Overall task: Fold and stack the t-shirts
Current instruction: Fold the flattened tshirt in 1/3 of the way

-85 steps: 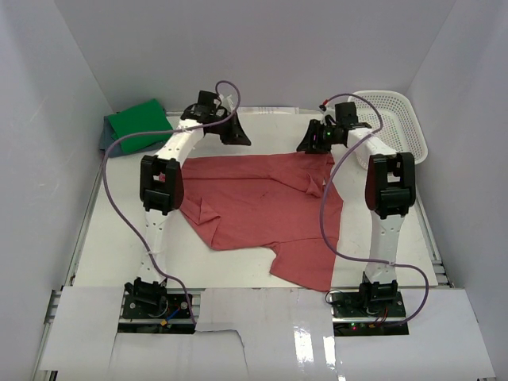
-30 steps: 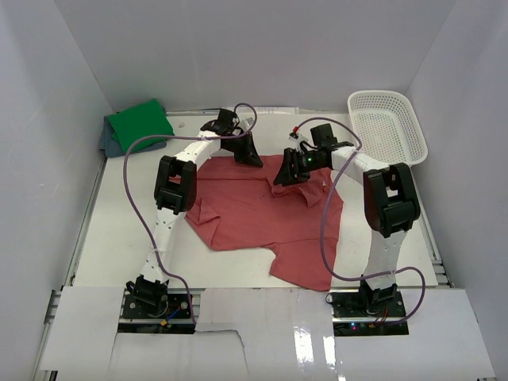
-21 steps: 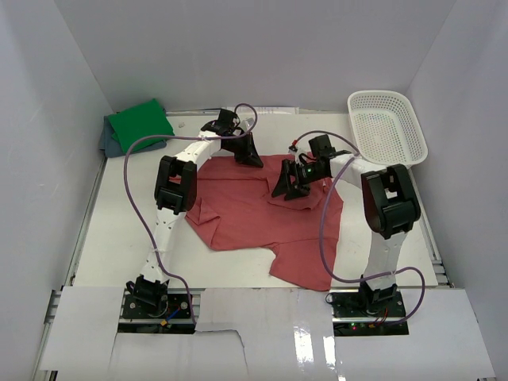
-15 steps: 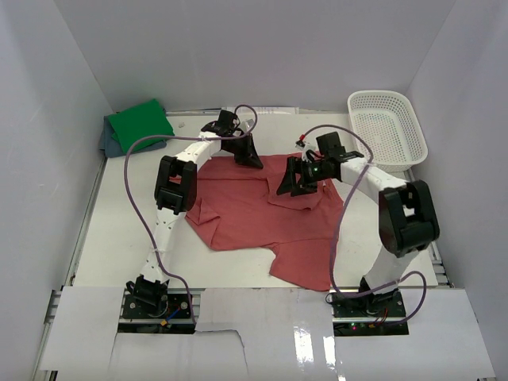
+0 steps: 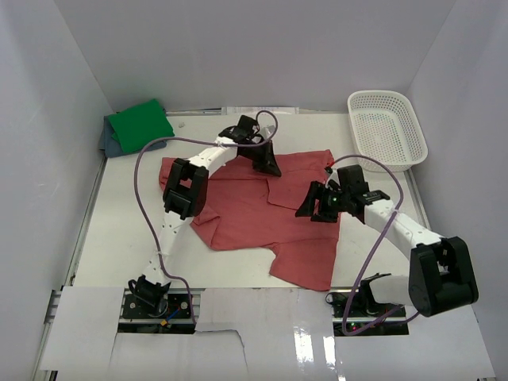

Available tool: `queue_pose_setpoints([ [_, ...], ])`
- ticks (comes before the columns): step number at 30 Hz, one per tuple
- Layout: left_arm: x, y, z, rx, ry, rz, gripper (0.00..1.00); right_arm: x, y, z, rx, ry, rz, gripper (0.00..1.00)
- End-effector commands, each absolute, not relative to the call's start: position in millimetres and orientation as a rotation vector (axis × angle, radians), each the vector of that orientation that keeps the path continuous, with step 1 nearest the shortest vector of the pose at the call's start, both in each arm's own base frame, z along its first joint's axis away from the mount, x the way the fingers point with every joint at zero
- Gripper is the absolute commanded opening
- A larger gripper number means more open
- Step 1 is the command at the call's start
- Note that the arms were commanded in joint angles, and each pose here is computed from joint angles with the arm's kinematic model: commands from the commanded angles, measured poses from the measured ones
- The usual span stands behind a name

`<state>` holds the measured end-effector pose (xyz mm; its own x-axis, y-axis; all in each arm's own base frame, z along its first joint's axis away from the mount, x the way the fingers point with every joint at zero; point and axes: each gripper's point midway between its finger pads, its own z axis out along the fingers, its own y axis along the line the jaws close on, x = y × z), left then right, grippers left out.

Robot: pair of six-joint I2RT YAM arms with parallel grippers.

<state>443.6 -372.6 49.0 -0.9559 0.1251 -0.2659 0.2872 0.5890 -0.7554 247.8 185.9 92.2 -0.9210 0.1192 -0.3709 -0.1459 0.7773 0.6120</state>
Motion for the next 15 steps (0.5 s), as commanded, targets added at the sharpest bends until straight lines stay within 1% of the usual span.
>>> queue_pose_setpoints([
  [1,415.6,-412.0,131.5,0.498,2.452,-1.446,0.0,266.1,182.2,105.4,0.166,2.445,0.951,0.72],
  [2,411.9,-415.4,133.9,0.506,2.448,-1.456,0.0,260.3,180.2,97.9,0.185,2.452,0.965,0.72],
  [7,389.5,-432.9,143.6,0.56,2.43,-1.486,0.0,267.0,167.3,87.8,0.276,2.417,0.959,0.71],
  [14,360.8,-438.1,129.2,0.561,2.462,-1.514,0.0,278.8,157.6,63.8,0.369,2.398,0.99,0.68],
  [15,355.4,-434.6,119.7,0.546,2.49,-1.515,0.0,281.7,157.9,64.3,0.367,2.392,0.995,0.68],
])
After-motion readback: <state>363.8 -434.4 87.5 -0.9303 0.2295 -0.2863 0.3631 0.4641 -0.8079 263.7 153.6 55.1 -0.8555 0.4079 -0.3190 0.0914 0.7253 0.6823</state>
